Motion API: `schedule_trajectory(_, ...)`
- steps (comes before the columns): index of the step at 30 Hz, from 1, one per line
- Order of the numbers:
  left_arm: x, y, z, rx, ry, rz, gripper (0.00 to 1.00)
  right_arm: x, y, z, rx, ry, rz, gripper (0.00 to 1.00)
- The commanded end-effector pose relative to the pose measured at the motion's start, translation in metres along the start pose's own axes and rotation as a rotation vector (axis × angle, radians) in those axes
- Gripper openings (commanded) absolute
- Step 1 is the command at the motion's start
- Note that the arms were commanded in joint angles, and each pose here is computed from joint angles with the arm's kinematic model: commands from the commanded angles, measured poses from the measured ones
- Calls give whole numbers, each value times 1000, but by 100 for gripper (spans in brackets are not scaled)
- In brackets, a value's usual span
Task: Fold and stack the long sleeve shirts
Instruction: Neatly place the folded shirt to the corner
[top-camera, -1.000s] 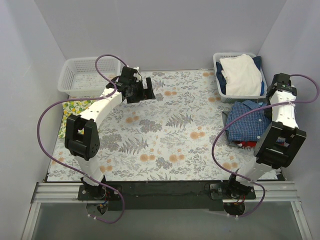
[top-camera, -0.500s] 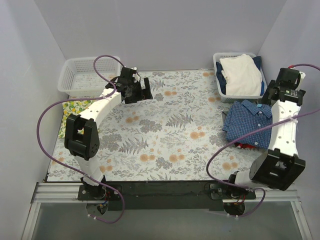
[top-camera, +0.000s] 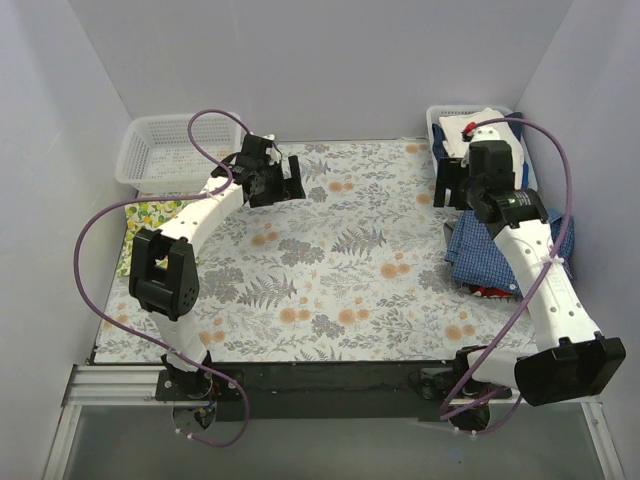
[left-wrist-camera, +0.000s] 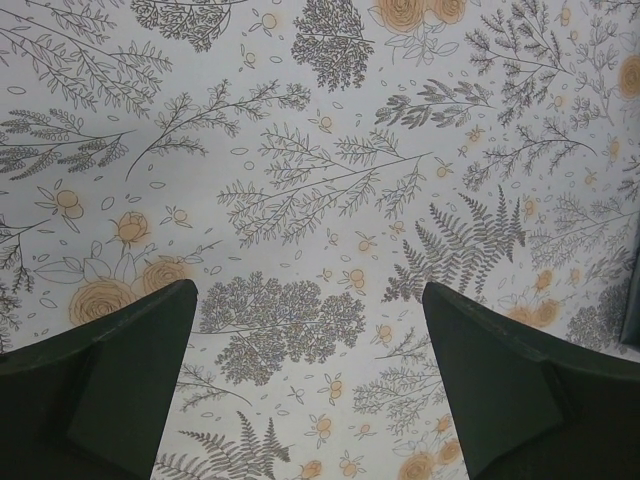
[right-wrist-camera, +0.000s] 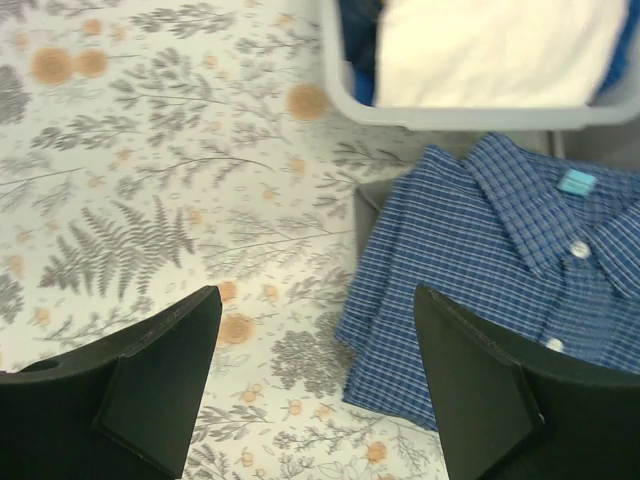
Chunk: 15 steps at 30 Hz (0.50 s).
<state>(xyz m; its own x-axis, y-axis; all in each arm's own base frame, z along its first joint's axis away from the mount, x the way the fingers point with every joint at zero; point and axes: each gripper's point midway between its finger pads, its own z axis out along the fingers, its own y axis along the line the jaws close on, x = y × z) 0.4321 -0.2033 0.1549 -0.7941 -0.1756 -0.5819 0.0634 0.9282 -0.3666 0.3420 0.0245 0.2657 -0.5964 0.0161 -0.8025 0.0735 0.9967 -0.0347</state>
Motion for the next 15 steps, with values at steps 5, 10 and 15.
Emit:
schedule_trajectory(5, -27, 0, -28, -10, -123, 40, 98, 2, 103, -7, -281, -57, -155, 86)
schedule_trajectory(10, -28, 2, -37, -10, -164, 40, 98, 13, 144, -4, -389, -38, -206, 86)
schedule_trajectory(15, -28, 2, -43, 3, -195, 57, 98, 22, 164, 1, -439, -15, -227, 86)
